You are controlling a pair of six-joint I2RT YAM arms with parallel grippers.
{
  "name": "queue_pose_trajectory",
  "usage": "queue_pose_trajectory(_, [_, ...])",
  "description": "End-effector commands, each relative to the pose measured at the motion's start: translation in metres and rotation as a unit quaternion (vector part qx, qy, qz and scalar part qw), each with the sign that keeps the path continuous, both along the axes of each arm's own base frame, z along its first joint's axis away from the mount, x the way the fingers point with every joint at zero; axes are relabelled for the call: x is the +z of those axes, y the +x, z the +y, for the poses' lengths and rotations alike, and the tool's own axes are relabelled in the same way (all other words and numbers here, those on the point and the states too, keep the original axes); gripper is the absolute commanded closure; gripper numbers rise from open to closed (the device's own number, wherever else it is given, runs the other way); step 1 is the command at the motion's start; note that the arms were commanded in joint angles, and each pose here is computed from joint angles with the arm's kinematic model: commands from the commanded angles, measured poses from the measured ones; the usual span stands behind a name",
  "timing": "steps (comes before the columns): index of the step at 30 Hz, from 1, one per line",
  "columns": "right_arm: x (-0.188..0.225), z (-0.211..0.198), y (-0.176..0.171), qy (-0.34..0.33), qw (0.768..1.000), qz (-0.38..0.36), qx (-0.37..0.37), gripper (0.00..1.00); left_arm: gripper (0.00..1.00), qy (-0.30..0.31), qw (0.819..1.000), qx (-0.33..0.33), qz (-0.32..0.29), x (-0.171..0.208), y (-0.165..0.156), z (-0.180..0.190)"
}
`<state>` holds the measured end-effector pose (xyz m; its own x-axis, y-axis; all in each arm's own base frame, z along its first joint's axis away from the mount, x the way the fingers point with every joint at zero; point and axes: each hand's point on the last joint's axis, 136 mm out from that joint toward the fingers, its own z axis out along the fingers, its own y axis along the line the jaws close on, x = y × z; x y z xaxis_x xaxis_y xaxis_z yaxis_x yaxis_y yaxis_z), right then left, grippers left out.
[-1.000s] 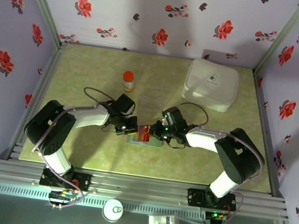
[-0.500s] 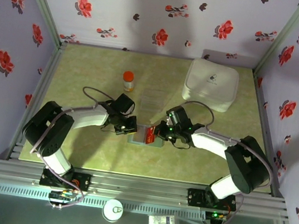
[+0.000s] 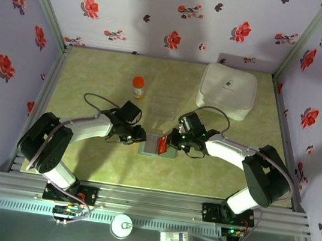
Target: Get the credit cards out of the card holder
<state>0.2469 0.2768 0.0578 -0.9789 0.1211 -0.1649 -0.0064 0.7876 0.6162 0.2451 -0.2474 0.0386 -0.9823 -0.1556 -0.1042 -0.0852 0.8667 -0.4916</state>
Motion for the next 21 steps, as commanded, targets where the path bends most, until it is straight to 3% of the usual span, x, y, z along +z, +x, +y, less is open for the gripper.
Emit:
queue_pose_trajectory(1, [-0.003, -0.006, 0.004, -0.028, 1.0, -0.003, -0.001, 0.94, 0.73, -0.022, 1.0, -0.005, 0.01, -0.008, -0.002, -0.006])
queue_pose_trajectory(12, [-0.002, -0.01, 0.002, -0.06, 0.998, 0.001, 0.008, 0.94, 0.78, -0.04, 0.999, -0.005, 0.022, -0.014, -0.003, -0.013])
queue_pose_trajectory(21, [-0.003, -0.004, 0.0, -0.067, 0.998, 0.012, 0.01, 0.83, 0.79, -0.044, 0.998, -0.005, 0.033, -0.021, -0.008, -0.014])
